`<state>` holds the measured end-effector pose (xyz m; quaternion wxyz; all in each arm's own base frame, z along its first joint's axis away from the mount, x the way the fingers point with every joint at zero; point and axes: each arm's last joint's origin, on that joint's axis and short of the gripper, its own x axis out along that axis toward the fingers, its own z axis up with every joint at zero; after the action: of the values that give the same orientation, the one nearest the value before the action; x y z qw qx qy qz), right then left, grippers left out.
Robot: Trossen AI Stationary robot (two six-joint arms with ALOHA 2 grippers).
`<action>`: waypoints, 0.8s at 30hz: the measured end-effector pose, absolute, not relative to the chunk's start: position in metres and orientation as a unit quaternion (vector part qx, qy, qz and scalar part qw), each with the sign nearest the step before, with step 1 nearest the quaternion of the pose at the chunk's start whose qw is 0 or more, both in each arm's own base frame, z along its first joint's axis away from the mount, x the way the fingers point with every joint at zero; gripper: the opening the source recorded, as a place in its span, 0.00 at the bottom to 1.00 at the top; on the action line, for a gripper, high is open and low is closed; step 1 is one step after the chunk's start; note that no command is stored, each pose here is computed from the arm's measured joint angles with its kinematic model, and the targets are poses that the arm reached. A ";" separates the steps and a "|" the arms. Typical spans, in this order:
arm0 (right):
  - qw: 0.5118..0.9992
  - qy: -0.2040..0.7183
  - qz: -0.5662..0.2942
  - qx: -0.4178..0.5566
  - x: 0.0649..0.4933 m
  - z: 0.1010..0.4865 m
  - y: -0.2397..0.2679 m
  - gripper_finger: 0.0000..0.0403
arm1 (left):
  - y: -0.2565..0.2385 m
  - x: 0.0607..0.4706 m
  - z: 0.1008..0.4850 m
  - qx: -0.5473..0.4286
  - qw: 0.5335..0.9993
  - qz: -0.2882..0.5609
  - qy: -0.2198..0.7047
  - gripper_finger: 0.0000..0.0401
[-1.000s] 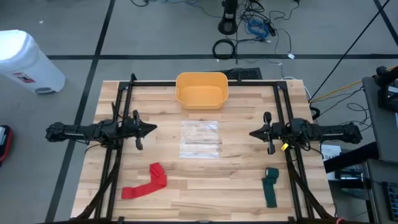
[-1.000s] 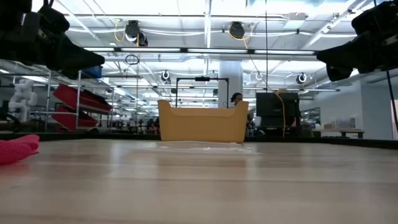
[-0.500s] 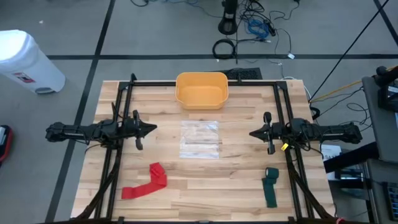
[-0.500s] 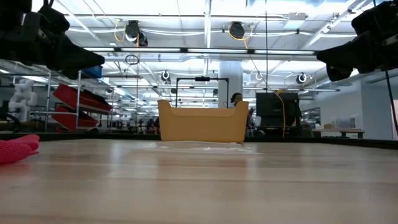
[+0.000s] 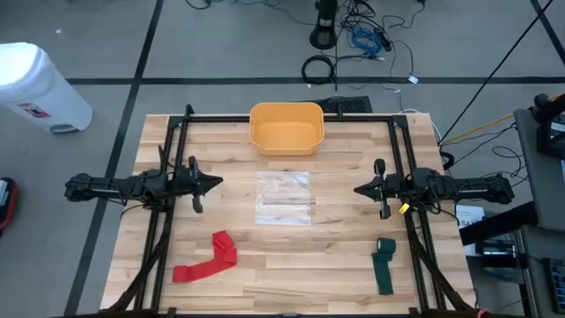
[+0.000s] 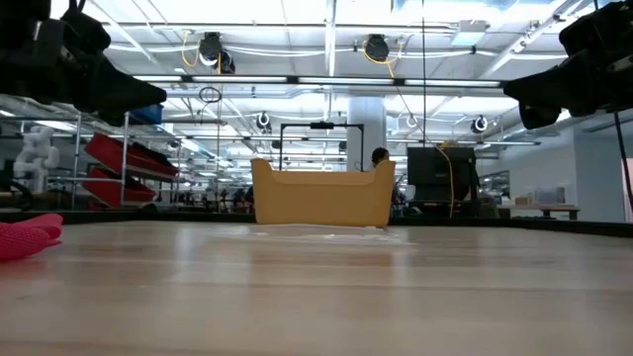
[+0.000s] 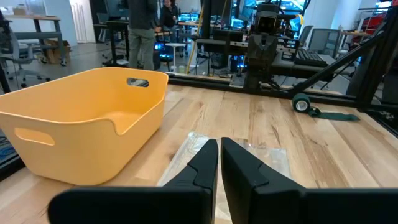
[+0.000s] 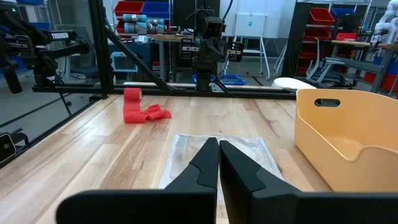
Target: Roll bandage
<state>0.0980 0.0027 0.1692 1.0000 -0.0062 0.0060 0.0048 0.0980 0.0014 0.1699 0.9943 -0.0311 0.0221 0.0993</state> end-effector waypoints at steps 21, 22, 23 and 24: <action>1.000 -0.006 0.004 -0.006 0.098 0.171 0.003 0.00 | 0.001 0.098 0.170 0.055 0.993 0.097 0.032 0.06; 1.000 -0.014 0.004 -0.006 0.098 0.173 0.003 0.00 | 0.001 0.098 0.170 0.067 0.993 0.097 0.033 0.06; 1.000 -0.021 0.004 -0.005 0.098 0.174 0.003 0.00 | 0.001 0.098 0.170 0.074 0.992 0.096 0.034 0.06; 1.000 -0.028 0.004 -0.005 0.098 0.176 0.003 0.00 | 0.001 0.098 0.170 0.074 0.992 0.096 0.034 0.06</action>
<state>0.0979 0.0026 0.1756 0.9996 -0.0052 -0.0276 0.0036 0.0980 0.0014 0.1696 0.9920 0.0743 0.0340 0.0965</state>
